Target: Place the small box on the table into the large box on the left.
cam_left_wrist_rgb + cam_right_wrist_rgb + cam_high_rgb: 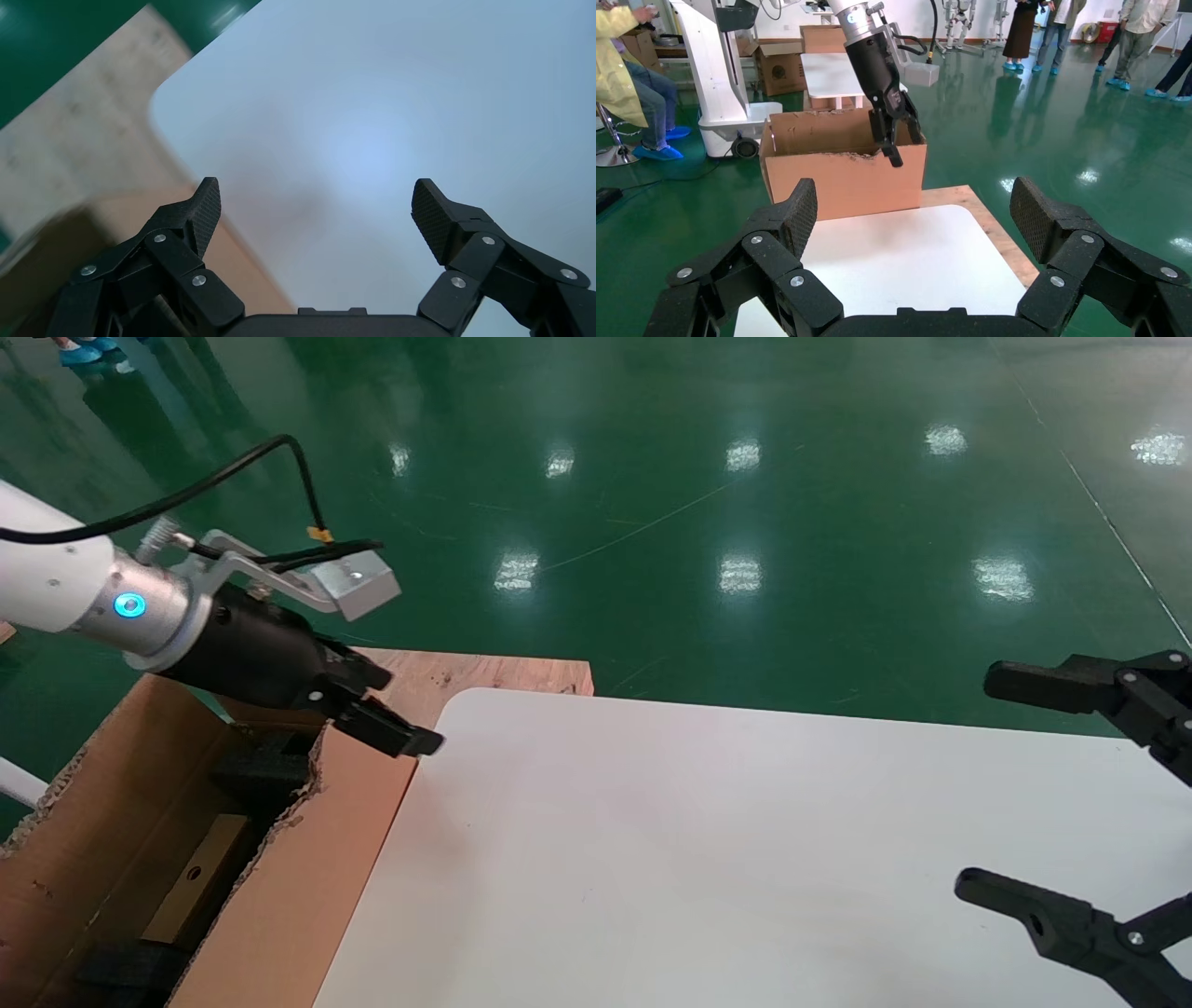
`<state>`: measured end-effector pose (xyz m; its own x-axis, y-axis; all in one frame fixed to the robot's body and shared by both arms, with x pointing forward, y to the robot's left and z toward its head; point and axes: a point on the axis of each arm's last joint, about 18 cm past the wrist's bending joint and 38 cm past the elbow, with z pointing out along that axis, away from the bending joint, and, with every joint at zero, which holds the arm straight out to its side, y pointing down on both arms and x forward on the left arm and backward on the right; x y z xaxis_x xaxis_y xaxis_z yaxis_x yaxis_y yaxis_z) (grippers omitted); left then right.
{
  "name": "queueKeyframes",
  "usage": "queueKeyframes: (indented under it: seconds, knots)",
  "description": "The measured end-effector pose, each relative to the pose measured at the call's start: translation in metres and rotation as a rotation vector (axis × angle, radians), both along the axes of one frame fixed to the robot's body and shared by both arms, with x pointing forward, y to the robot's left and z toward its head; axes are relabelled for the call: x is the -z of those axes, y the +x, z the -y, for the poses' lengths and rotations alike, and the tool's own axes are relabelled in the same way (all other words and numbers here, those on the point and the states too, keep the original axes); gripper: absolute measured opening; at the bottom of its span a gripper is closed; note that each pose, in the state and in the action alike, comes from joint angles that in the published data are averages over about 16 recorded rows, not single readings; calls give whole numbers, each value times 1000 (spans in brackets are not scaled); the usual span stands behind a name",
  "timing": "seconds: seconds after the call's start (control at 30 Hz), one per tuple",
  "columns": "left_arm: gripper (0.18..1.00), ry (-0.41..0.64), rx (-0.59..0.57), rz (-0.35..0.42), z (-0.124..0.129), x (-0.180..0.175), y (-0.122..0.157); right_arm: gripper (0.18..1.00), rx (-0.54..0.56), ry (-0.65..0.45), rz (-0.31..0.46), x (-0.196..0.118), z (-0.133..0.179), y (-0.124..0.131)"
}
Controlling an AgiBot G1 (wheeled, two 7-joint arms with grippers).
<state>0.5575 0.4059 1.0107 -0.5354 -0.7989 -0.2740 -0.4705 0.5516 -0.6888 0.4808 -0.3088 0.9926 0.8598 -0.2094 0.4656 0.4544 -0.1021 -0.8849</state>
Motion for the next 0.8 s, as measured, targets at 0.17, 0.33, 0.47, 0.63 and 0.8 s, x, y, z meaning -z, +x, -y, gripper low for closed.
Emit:
queueKeyframes:
  seconds: [0.17, 0.33, 0.47, 0.63, 0.8]
  knots:
    - [1001, -35, 133, 3, 27, 7, 1, 1001, 0, 0, 0, 0, 0, 0]
    - [1001, -76, 265, 15, 51, 13, 0, 1001, 0, 0, 0, 0, 0, 0]
    - [1001, -111, 365, 33, 68, 16, -4, 1001, 0, 0, 0, 0, 0, 0]
    - [1001, -160, 486, 65, 86, 19, -9, 1001, 0, 0, 0, 0, 0, 0]
    - [1001, -212, 599, 109, 101, 21, -17, 1001, 0, 0, 0, 0, 0, 0]
